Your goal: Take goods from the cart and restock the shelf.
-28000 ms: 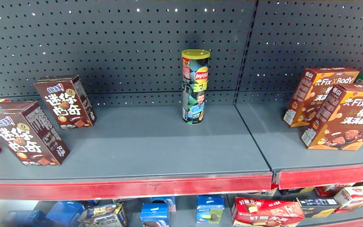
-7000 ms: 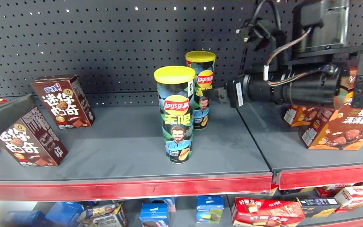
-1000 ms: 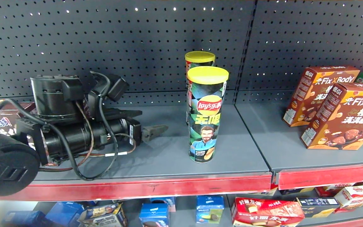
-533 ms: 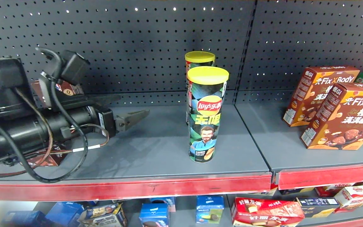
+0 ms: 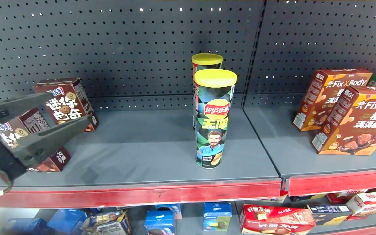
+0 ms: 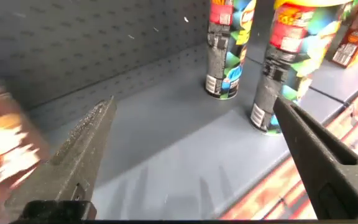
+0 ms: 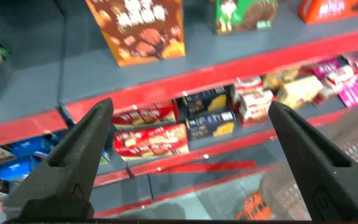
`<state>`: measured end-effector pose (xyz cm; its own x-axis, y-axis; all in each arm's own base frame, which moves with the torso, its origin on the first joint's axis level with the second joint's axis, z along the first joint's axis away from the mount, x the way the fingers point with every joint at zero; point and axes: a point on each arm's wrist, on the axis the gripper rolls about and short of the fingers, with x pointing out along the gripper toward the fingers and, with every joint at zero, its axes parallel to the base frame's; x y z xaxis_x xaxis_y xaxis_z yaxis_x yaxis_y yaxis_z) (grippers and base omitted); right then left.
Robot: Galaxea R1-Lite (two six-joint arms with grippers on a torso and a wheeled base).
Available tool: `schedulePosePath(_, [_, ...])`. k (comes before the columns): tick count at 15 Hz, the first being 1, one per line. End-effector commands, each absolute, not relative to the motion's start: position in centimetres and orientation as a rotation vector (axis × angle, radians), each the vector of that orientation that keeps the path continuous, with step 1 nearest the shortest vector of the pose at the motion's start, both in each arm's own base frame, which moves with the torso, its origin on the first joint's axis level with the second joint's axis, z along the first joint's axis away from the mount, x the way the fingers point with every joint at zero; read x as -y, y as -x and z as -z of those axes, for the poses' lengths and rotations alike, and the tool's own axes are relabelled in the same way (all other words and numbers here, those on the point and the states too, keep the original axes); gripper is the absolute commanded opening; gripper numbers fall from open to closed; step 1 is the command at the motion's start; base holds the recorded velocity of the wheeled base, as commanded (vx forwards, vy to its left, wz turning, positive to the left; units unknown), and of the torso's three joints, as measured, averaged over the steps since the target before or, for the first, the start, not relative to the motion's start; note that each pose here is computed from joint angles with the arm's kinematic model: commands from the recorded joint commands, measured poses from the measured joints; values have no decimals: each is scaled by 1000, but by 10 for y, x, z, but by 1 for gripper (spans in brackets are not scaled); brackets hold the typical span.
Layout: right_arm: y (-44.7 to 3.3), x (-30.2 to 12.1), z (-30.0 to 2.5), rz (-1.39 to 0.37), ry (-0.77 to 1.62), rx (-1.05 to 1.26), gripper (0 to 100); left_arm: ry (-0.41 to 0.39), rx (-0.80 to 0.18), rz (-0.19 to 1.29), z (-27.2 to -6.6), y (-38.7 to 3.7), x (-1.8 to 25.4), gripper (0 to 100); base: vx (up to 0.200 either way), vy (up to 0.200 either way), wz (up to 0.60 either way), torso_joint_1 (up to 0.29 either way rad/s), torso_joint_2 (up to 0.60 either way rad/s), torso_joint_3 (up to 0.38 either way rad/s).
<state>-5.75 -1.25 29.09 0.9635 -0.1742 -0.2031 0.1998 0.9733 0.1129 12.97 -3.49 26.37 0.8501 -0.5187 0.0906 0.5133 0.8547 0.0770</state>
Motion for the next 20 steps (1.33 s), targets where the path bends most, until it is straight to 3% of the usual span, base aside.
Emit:
schedulePosePath(1, [57,12,-288,203,-132,-200,100,-67,219,469,-261,-76,17,100,0,0,0,0,0,0])
schedulePosePath(4, [50,10,-291,226,-130,-214,100,-69,253,441,-250,-12,9,100,0,0,0,0,0,0])
schedulePosePath(9, [48,10,-293,230,-130,-215,100,-15,196,387,-209,54,1,100,0,0,0,0,0,0])
schedulePosePath(10, [48,10,-293,230,-130,-214,100,4,200,323,-197,65,-1,100,0,0,0,0,0,0])
schedulePosePath(13, [48,10,-293,227,-131,-210,100,21,200,125,-188,69,-5,100,0,0,0,0,0,0])
schedulePosePath(16, [49,10,-293,225,-135,-205,100,16,187,68,-185,66,-6,100,0,0,0,0,0,0])
schedulePosePath(18, [50,10,-294,223,-144,-189,100,21,133,-59,-171,57,-9,100,0,0,0,0,0,0])
schedulePosePath(20, [51,10,-293,223,-146,-188,100,29,149,-80,-161,47,-8,100,0,0,0,0,0,0])
